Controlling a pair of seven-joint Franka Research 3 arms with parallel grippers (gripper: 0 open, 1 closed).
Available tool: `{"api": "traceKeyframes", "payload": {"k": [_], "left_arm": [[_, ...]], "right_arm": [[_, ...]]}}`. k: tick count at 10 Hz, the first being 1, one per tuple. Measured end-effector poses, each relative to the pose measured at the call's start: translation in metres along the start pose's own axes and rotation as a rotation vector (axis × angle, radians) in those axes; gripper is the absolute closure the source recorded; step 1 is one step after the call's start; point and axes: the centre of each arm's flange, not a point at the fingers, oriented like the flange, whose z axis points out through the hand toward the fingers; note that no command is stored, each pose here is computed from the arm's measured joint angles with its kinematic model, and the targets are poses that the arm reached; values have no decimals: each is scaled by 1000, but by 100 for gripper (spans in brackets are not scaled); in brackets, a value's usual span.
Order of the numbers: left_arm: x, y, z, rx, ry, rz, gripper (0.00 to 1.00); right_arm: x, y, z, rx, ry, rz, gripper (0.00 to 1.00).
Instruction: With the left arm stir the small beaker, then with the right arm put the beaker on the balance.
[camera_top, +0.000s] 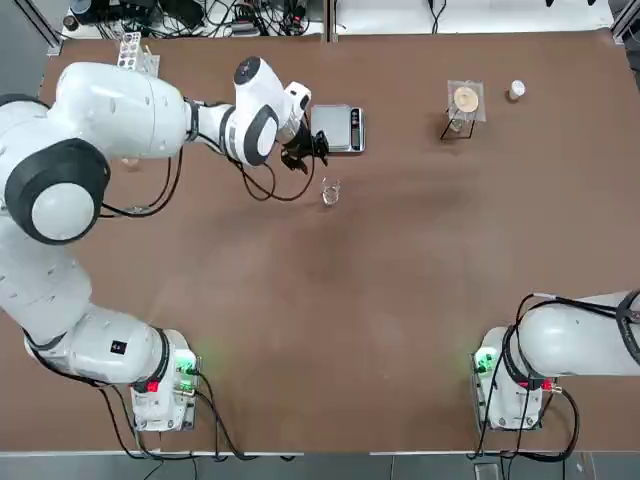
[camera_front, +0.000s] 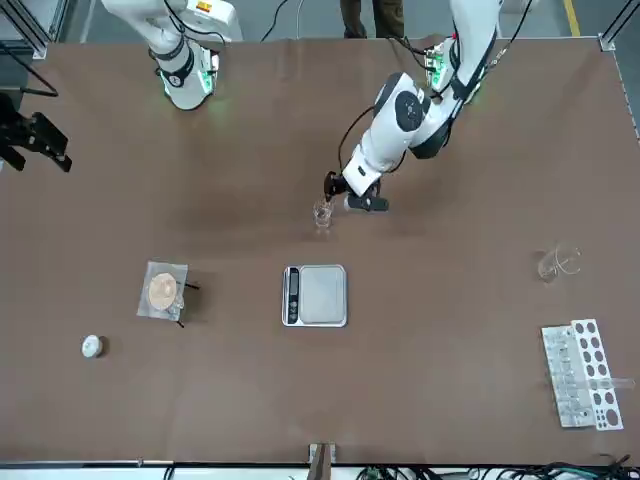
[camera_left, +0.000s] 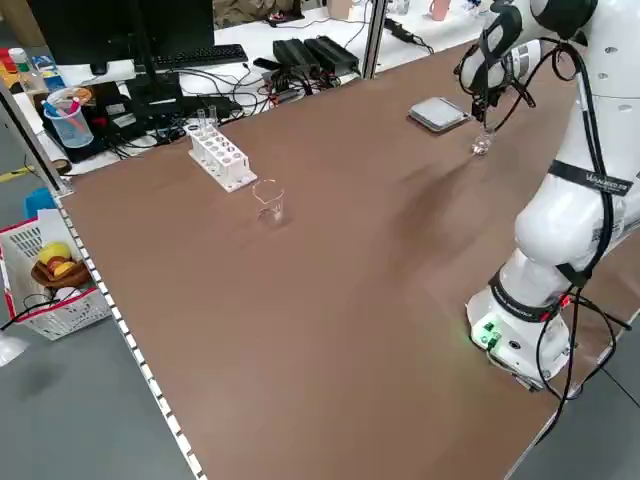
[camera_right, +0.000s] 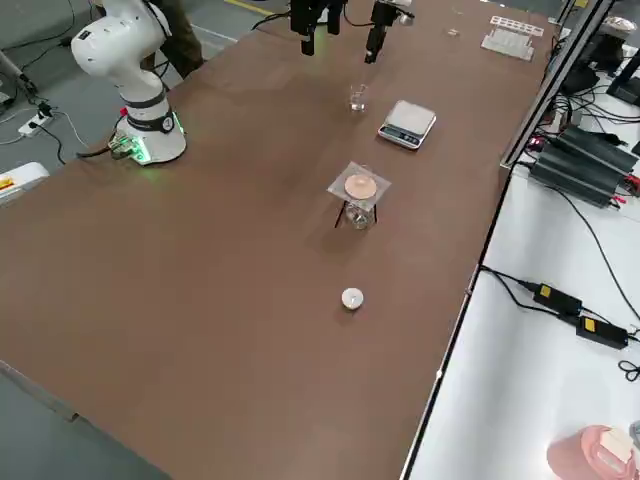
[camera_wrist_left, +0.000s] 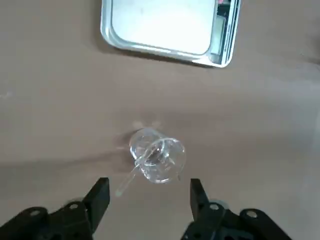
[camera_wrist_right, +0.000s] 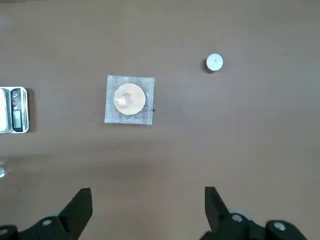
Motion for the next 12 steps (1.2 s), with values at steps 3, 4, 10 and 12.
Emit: {"api": "traceKeyframes", "payload": {"k": [3, 4, 10, 12], "left_arm": [[-2, -7, 4, 11, -8, -2, 28], [-2, -8, 5, 13, -10, -2, 31], [-8, -15, 21, 27, -43, -5, 41], [-10, -14, 22, 27, -46, -2, 47]], "right_arm": [[0, 1, 0, 1, 0, 0, 0], [0, 1, 0, 1, 0, 1, 0], [0, 2, 0, 1, 0, 1, 0], [0, 2, 0, 1, -1, 1, 0]]}}
